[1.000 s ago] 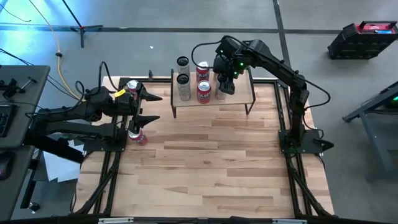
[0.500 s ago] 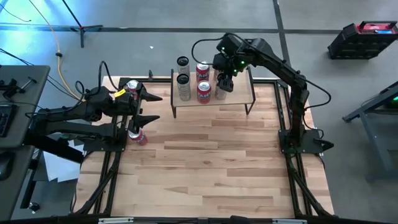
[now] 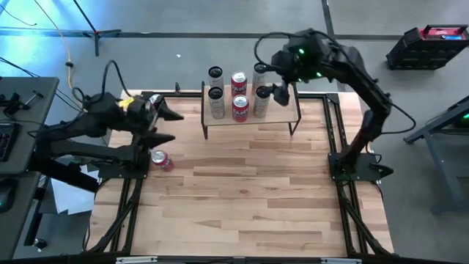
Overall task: Place canned beverage on shelf
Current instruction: Put the red soda can on the shelf
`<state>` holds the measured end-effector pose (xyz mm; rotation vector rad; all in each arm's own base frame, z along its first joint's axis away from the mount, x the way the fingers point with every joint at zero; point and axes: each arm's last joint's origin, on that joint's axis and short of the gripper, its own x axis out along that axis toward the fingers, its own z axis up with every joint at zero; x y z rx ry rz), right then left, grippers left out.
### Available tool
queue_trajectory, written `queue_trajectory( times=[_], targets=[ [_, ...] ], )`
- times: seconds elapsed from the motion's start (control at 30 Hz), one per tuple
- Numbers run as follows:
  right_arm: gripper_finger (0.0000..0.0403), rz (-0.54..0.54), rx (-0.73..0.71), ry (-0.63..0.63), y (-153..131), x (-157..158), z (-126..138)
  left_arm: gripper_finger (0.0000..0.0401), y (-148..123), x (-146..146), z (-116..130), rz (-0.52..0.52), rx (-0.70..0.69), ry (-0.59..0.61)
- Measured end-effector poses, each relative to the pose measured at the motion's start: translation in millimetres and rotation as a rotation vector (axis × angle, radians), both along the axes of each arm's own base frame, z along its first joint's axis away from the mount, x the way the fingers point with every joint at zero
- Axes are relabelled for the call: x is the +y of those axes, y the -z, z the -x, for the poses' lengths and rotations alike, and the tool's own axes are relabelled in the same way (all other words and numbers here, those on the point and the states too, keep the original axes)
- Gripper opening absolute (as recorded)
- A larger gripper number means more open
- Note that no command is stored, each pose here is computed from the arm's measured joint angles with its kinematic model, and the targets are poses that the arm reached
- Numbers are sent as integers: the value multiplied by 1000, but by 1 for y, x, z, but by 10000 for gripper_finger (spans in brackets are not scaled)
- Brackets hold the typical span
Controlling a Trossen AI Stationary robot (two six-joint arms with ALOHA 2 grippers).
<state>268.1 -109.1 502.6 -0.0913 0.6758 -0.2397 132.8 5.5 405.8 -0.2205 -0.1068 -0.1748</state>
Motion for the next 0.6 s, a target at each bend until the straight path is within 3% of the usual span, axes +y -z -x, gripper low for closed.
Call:
queue_trajectory(
  times=[0.17, 0.27, 0.37, 0.47, 0.6],
  targets=[
    [314, -53, -33, -88, -10, 49, 9, 328, -3, -11, 6, -14, 215, 118],
    [314, -61, -11, -59, -9, 75, 14, 328, -2, -16, 9, 33, 301, 115],
    [314, -65, -3, -10, -7, 100, 17, 328, -6, -23, 13, 71, 331, 175],
    [314, -86, 14, 5, -1, 122, 15, 328, 3, -32, 16, 103, 446, 242],
    [314, -98, 54, 44, 19, 151, 6, 328, 24, -40, 24, 187, 718, 170]
  ],
)
